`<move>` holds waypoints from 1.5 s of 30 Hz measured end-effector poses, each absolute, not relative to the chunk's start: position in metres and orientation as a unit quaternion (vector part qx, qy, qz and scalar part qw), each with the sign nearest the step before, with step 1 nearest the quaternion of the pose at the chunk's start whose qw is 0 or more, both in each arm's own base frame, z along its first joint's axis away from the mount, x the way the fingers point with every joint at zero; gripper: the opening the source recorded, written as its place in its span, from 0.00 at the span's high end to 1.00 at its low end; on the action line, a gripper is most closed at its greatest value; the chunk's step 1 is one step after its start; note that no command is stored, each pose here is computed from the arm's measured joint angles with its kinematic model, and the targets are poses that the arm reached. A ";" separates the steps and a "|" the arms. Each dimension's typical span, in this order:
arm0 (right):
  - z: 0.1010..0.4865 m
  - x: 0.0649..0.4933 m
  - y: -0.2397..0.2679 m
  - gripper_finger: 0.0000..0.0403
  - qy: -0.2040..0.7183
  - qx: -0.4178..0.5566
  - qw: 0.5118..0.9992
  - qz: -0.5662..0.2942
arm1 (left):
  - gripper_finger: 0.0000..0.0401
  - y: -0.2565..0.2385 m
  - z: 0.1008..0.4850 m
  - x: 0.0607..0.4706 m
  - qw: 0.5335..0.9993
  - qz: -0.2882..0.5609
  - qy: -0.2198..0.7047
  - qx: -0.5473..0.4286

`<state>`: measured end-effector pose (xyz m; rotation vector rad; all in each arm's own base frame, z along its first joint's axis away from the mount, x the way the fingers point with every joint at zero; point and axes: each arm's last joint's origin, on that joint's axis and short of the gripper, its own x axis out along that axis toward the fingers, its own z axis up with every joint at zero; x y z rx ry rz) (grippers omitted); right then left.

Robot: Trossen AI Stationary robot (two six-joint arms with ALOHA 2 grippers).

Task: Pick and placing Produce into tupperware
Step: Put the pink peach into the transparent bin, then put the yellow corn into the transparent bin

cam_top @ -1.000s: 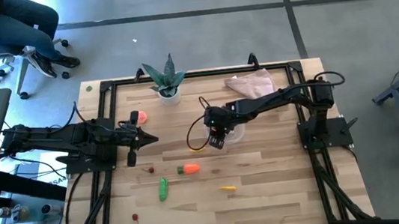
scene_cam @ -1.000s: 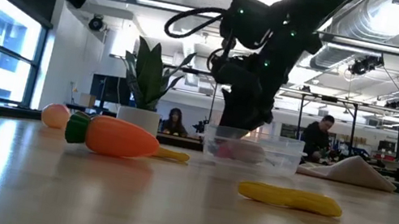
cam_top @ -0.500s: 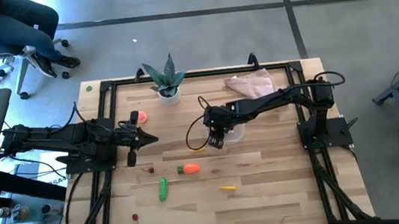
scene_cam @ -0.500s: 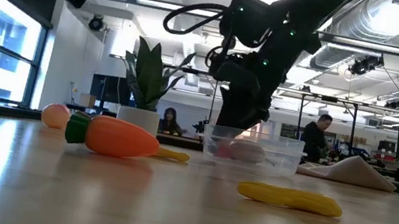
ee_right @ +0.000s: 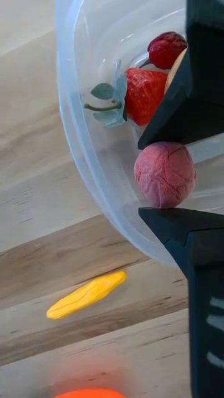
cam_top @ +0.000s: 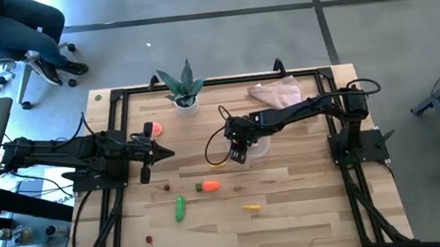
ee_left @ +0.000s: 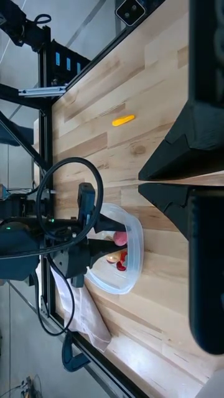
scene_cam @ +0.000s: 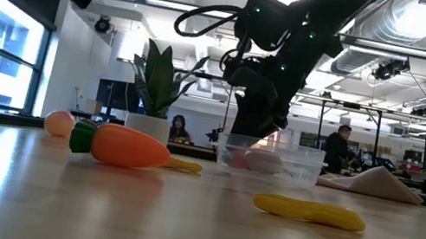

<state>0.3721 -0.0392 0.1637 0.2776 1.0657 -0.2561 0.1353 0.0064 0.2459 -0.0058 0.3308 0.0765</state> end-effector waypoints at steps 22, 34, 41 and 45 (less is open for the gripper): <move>0.165 0.373 -0.040 0.66 0.497 0.129 0.849 -0.124 | 0.98 0.006 0.246 0.135 0.986 0.038 0.165 -0.003; 0.165 0.373 -0.040 0.56 0.497 0.124 0.849 -0.132 | 0.98 0.006 0.246 0.135 0.986 0.038 0.165 -0.003; 0.165 0.373 -0.041 0.46 0.497 0.114 0.849 -0.137 | 0.98 0.006 0.246 0.135 0.986 0.038 0.165 -0.003; 0.165 0.373 -0.041 0.46 0.499 0.110 0.849 -0.137 | 0.98 0.006 0.246 0.135 0.986 0.038 0.165 -0.003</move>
